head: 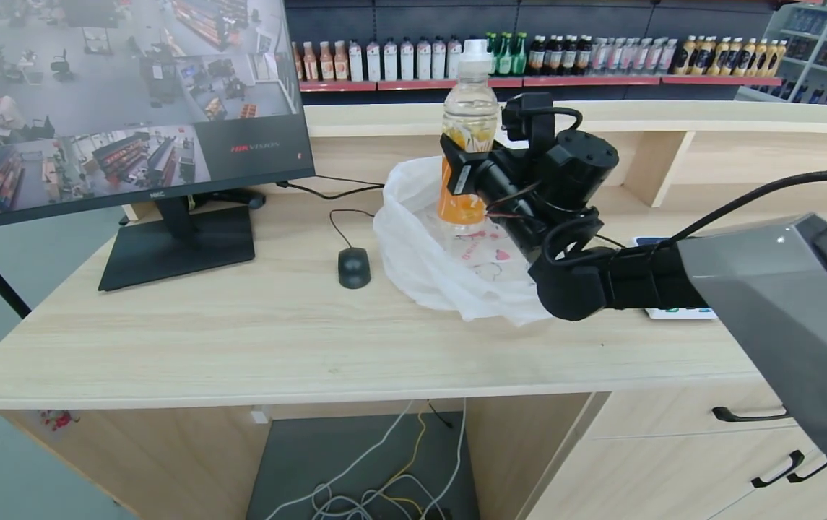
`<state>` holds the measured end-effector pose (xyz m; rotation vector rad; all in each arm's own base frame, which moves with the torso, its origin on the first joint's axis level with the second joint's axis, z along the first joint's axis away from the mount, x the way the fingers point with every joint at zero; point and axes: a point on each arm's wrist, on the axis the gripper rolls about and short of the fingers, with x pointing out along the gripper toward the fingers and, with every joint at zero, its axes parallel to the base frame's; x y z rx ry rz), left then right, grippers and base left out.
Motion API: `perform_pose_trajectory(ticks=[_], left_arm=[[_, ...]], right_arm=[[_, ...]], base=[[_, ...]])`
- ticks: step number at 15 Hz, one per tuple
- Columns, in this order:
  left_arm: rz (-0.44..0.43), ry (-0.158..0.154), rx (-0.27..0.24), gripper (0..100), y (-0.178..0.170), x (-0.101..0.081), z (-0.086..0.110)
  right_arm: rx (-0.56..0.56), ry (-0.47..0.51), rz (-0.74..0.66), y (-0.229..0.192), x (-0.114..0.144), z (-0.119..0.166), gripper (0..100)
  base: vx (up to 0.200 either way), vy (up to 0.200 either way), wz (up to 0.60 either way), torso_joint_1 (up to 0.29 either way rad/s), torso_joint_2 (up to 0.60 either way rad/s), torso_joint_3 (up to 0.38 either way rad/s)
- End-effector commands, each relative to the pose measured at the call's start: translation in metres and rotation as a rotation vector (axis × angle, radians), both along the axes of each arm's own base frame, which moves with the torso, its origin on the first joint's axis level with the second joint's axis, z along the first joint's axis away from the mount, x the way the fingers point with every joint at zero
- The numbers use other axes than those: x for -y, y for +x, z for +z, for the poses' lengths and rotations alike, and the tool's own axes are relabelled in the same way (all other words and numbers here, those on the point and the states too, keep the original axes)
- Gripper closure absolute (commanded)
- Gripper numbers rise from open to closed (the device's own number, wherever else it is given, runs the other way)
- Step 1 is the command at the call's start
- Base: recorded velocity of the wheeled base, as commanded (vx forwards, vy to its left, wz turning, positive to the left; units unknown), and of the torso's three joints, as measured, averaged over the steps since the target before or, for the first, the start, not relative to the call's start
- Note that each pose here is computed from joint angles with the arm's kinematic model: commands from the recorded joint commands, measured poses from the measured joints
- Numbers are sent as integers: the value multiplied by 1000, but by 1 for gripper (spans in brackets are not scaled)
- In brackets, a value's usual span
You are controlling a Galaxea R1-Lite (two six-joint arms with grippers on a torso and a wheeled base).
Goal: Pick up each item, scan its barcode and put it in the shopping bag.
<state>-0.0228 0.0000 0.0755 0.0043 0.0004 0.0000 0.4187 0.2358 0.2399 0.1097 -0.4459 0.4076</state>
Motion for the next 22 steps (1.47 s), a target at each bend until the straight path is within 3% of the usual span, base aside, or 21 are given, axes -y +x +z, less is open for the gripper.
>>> perform_pose_trajectory(ticks=[1,9,22], left_arm=[[0,0,0,0,0,0,0],[-2,0,0,0,0,0,0],[0,0,0,0,0,0,0]], right_arm=[[-15,-8,-9,15,-4,-20,100],[-21,-17,-24,38,-2,-44,100],[-60,-34,-12,37,-8,-61,100]], base=[[0,0,0,0,0,0],[0,0,0,0,0,0],[0,0,0,0,0,0]])
